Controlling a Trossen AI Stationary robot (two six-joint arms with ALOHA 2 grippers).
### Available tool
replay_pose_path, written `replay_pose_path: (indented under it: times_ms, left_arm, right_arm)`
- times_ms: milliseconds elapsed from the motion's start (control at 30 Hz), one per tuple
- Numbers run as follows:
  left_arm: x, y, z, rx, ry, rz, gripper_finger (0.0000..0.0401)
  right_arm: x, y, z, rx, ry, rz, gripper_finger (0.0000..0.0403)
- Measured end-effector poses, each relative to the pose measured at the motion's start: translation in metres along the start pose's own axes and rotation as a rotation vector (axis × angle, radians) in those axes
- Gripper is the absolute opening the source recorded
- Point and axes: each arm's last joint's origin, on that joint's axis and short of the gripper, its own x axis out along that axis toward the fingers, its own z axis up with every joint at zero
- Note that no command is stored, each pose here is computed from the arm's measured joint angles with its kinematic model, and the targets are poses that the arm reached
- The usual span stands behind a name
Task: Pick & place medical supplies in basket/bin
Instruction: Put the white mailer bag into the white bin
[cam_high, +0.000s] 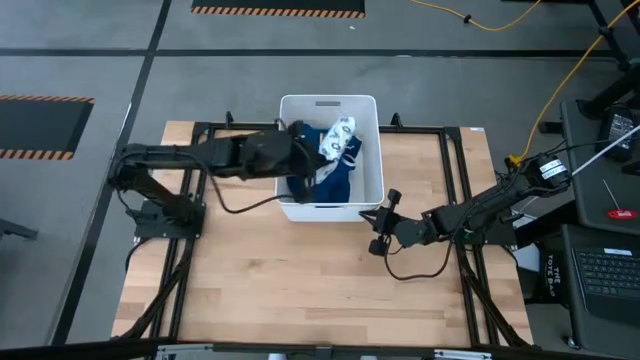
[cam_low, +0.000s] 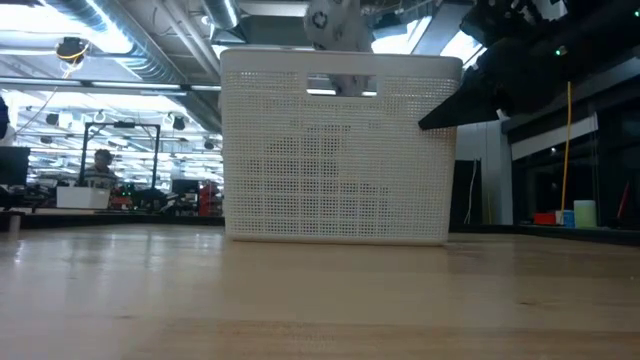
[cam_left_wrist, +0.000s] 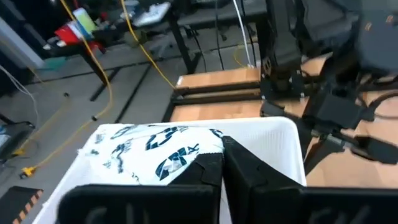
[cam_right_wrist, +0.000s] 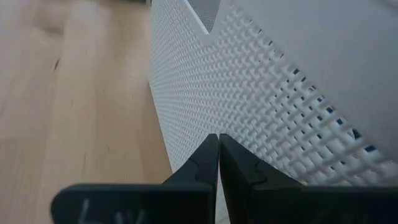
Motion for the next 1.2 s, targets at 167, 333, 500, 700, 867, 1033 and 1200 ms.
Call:
replay_pose_path:
  times_ms: [167, 333, 500, 700, 867, 1033, 1200]
  left_arm:
    - [0.03, 0.001, -0.013, 0.003, 0.061, -0.072, 0.0001]
    - [0.056, -0.003, -0.027, -0.011, 0.115, -0.154, 0.0001]
    - [0.079, -0.01, -0.04, -0.03, 0.164, -0.251, 0.0001]
    - [0.104, -0.018, -0.055, -0.023, 0.213, -0.257, 0.0001]
    - [0.119, -0.017, -0.067, -0.032, 0.252, -0.286, 0.0001]
    - [0.127, -0.016, -0.074, -0.038, 0.271, -0.292, 0.001]
    - [0.128, -0.014, -0.075, 0.014, 0.274, -0.262, 0.005]
  right_arm:
    - [0.0, 0.0, -0.001, 0.015, 0.013, -0.001, 0.0018]
    - [0.0, 0.001, -0.002, 0.014, 0.022, 0.055, 0.0018]
    - [0.0, 0.002, -0.002, 0.034, 0.026, 0.058, 0.0018]
    - [0.0, 0.002, -0.002, 0.035, 0.026, 0.059, 0.0018]
    - [0.0, 0.002, -0.002, 0.047, 0.025, 0.06, 0.0018]
    - [0.0, 0.002, -0.002, 0.048, 0.024, 0.061, 0.0018]
    - [0.0, 0.002, -0.002, 0.04, 0.024, 0.061, 0.0018]
